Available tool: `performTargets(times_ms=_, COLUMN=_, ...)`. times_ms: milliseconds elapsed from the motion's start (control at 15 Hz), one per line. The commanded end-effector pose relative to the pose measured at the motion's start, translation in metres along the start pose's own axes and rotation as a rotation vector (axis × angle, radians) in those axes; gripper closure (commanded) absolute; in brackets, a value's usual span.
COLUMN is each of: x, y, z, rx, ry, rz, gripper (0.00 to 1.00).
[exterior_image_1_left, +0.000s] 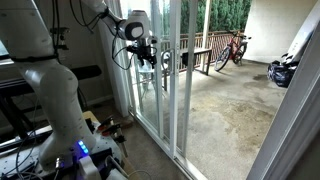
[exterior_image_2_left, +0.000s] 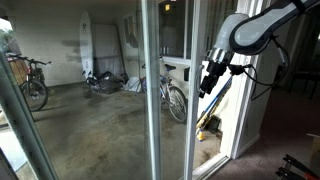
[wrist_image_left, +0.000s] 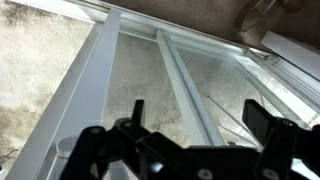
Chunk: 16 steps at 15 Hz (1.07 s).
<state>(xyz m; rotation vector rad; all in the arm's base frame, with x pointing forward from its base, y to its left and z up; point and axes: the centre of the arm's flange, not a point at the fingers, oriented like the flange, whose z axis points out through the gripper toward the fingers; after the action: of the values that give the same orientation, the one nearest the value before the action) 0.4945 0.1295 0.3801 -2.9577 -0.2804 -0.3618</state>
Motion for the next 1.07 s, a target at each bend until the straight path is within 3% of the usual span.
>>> performTargets(times_ms=0, x=0.009, y=-0.005, z=0.009, rx=-0.043, ry=0.057, rz=-0.021, gripper=0.00)
performTargets(times_ms=400, x=0.016, y=-0.004, z=0.017, rx=-0.122, ry=0.195, rz=-0.014, gripper=0.00)
performTargets(times_ms=1000, x=-0.004, y=-0.005, z=0.014, rx=-0.215, ry=0.227, rz=0.018, gripper=0.00)
